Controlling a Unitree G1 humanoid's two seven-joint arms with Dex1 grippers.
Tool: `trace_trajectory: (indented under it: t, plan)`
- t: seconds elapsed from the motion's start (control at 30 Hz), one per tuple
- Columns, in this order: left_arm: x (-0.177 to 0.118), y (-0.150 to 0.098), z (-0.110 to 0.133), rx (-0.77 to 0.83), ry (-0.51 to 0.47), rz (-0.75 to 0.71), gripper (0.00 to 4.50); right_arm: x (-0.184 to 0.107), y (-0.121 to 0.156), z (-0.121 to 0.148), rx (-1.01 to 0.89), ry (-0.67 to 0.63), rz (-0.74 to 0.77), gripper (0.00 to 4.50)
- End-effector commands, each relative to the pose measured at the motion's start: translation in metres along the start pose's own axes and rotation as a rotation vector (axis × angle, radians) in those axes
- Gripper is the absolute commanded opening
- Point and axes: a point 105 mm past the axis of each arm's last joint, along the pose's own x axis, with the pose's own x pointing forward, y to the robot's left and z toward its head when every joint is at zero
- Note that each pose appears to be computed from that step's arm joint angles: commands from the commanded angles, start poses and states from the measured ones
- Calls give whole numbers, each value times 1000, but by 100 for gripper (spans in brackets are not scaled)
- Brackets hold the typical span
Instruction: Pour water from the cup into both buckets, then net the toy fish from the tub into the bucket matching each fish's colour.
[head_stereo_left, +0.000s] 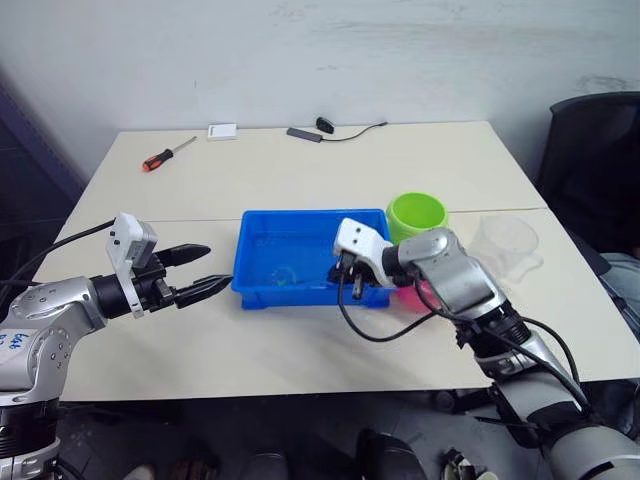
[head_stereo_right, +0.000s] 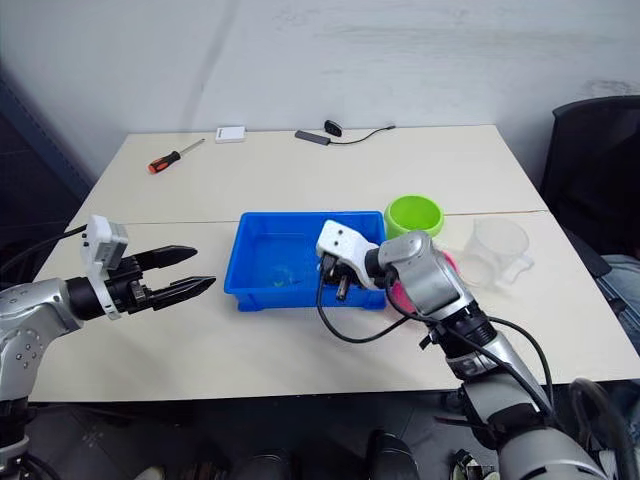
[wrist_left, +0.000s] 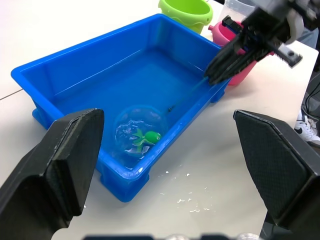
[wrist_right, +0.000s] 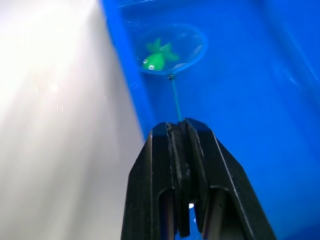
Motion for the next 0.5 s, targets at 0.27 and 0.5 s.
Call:
trace_trajectory:
  t: [0.27,0.5]
  plan:
    - [6,4,16,57,-70,-28,448,-31,-21,20,179,-122,-91,0]
    - [24,5,20,82,-106,-87,448,-55,-32,26,209,-205,-172,0]
